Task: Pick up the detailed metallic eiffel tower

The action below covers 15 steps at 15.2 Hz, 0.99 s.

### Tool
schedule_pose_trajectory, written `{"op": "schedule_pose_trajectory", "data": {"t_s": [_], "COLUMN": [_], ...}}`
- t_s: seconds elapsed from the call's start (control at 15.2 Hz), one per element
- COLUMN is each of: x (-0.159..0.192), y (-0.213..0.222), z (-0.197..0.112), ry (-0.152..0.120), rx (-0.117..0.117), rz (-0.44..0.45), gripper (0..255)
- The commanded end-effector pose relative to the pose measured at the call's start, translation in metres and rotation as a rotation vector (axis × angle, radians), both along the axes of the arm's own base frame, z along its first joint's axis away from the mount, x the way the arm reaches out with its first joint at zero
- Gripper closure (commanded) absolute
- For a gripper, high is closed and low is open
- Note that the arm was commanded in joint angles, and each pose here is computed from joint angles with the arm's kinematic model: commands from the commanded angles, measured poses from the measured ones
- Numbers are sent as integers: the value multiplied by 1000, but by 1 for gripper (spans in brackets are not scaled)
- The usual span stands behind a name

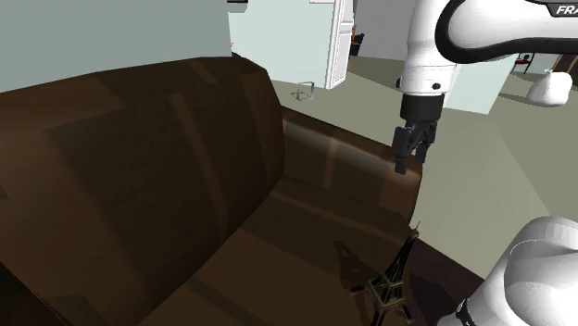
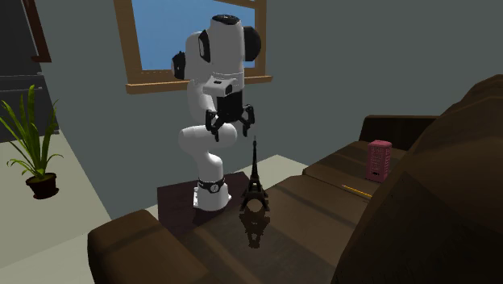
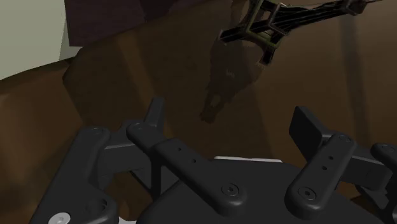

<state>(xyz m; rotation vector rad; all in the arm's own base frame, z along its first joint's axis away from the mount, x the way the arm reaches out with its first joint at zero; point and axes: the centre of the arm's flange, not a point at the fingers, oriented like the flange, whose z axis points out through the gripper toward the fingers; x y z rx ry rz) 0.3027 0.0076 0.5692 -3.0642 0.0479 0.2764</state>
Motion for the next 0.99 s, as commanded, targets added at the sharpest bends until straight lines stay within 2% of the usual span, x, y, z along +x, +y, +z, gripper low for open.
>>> {"op": "schedule_pose_trajectory", "data": {"t_s": [0.0,0.46,0.92], "x": [0,16,11], "y": [0,22,49], "z": [0,-95,-189], "ry": [0,281,562], "rx": [0,63,127], "rz": [0,-186,-372], "gripper": [0,0,0]}}
